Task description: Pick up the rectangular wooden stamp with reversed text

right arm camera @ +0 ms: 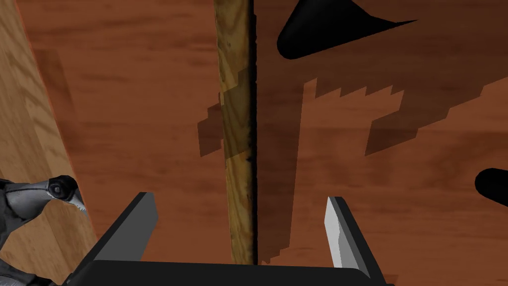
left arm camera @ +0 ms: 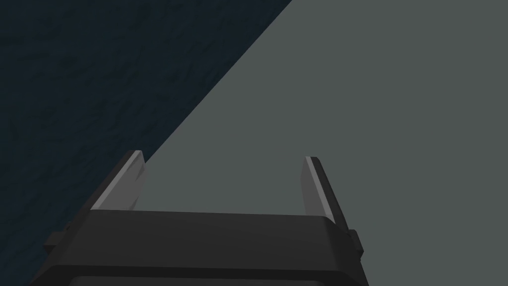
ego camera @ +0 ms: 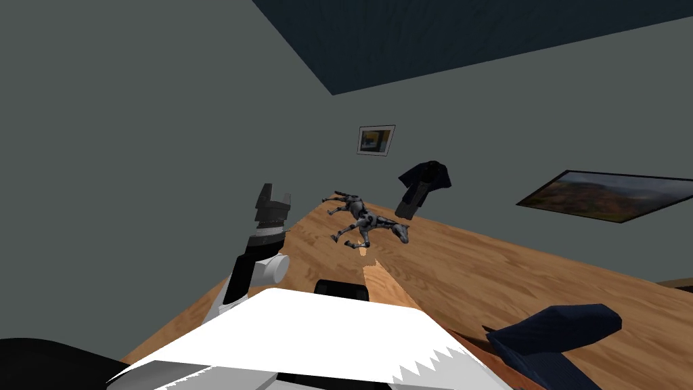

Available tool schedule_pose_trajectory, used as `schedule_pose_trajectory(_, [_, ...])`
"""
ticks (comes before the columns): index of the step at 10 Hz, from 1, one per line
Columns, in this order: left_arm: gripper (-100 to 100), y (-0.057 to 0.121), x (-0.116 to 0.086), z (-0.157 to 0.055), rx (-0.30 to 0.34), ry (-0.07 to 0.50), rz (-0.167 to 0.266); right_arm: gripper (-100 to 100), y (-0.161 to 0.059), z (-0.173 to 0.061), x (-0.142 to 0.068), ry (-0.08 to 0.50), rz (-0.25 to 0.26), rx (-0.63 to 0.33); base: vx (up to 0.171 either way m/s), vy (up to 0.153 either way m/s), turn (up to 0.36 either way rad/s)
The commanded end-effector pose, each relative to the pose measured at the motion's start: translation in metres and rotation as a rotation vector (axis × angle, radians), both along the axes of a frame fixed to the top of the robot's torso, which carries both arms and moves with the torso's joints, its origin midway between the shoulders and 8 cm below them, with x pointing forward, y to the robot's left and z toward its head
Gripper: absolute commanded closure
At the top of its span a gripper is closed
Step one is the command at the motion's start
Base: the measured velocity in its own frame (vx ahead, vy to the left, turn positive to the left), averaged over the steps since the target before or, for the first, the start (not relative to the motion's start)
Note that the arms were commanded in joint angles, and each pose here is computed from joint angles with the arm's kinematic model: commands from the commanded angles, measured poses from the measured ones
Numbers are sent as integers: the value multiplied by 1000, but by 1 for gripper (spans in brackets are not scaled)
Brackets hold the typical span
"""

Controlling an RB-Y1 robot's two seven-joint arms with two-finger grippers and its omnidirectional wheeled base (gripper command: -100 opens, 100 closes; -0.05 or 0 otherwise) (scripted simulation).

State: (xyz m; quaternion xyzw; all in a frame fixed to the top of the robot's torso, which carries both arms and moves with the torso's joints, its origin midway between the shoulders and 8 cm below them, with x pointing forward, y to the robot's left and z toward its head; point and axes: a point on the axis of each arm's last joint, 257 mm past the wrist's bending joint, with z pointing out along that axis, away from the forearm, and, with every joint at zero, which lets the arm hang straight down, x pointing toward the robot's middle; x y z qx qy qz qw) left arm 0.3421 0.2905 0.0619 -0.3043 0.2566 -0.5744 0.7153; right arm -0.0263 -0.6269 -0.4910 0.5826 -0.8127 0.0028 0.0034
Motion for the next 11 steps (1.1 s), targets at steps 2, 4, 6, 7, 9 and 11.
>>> schedule_pose_trajectory(2, [0, 0, 0, 0, 0, 0, 0, -100, 0, -6, 13, -6, -7, -3, -62, 2, 51])
schedule_pose_trajectory(4, [0, 0, 0, 0, 0, 0, 0, -100, 0, -10, 21, -7, -13, -5, -78, 3, 32])
schedule_pose_trajectory(6, [0, 0, 0, 0, 0, 0, 0, -100, 1, -15, 29, -7, -20, -6, -59, 1, 32])
schedule_pose_trajectory(7, [0, 0, 0, 0, 0, 0, 0, -100, 1, -17, 33, -7, -24, -7, -64, -5, 38])
schedule_pose_trajectory(9, [0, 0, 0, 0, 0, 0, 0, -100, 3, -21, 40, -5, -34, -7, -64, 0, 34])
schedule_pose_trajectory(11, [0, 0, 0, 0, 0, 0, 0, 100, 3, -19, 38, -5, -31, -7, -12, 1, 3])
